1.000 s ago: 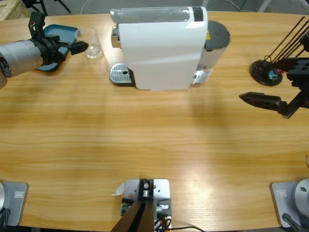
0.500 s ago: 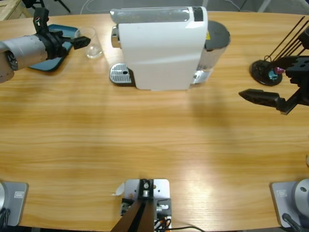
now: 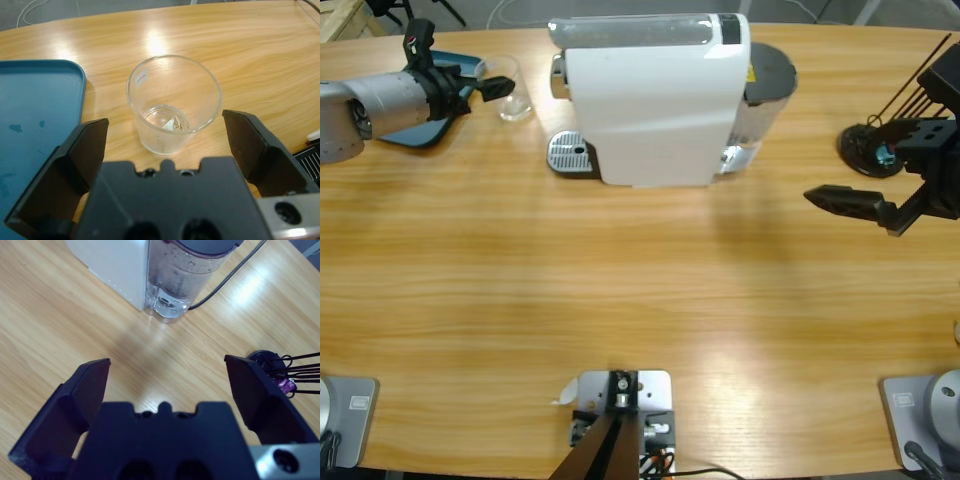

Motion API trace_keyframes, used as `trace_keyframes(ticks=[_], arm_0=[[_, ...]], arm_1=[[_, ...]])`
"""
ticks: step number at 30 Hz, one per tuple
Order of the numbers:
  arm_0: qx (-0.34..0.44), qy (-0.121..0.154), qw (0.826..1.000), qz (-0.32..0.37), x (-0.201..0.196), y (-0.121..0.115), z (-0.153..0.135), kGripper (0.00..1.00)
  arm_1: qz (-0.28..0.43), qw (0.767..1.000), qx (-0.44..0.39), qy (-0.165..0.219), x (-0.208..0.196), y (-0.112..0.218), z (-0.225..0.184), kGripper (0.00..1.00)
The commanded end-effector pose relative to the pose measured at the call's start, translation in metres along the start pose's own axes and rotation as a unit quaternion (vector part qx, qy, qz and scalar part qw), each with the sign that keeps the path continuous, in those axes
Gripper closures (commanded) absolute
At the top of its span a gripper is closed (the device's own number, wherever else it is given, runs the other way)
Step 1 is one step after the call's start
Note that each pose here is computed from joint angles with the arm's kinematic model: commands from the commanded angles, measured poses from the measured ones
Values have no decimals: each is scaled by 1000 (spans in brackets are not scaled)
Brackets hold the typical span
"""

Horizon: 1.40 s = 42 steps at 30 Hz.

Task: Pour coffee

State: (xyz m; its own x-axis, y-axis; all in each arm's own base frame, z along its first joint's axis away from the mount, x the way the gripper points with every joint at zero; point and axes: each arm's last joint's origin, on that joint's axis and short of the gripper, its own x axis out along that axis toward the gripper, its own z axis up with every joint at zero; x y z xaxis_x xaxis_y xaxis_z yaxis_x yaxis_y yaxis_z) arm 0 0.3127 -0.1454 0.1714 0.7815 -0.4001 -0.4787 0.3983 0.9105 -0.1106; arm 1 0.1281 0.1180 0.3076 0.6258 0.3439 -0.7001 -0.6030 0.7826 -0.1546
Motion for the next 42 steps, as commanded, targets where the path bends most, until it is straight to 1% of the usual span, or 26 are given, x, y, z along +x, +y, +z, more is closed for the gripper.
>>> trace_keyframes(ticks=[1, 4, 17, 20, 24, 33, 34, 36, 37, 38, 40, 42], arm_0=[[2, 14, 1000, -13, 20, 7, -6, 0], [3, 16, 1000, -13, 23, 7, -5, 0], [5, 9, 1000, -13, 29, 7, -1, 0], [4, 13, 1000, -12, 31, 7, 0, 0], [2, 26, 1000, -11, 30, 7, -1, 0], [0, 35, 999, -7, 32, 9, 1, 2], [0, 35, 999, -7, 32, 9, 1, 30], [-1, 37, 999, -7, 33, 9, 2, 152], [-1, 38, 999, -7, 33, 9, 2, 241], [-1, 38, 999, -7, 33, 9, 2, 285], [-1, 40, 999, -7, 33, 9, 2, 437], [-1, 43, 999, -7, 34, 9, 3, 524]], arm_1=[[2, 1000, -5, 22, 13, 1, -7, 0], [3, 1000, -4, 22, 13, 1, -7, 0], [1, 1000, -4, 21, 13, 0, -7, 0], [0, 1000, -3, 21, 13, 0, -7, 0], [0, 1000, -1, 21, 13, -1, -7, 0], [-1, 1000, 0, 21, 15, -1, -6, 0], [-1, 1000, 0, 21, 16, -1, -6, 0], [-1, 1000, 0, 20, 16, -1, -6, 0], [-1, 1000, 0, 21, 16, -1, -6, 0], [-1, 1000, 0, 21, 16, -1, -6, 0], [-1, 1000, 0, 21, 16, -1, -6, 0], [-2, 1000, 1, 20, 16, -1, -6, 0]])
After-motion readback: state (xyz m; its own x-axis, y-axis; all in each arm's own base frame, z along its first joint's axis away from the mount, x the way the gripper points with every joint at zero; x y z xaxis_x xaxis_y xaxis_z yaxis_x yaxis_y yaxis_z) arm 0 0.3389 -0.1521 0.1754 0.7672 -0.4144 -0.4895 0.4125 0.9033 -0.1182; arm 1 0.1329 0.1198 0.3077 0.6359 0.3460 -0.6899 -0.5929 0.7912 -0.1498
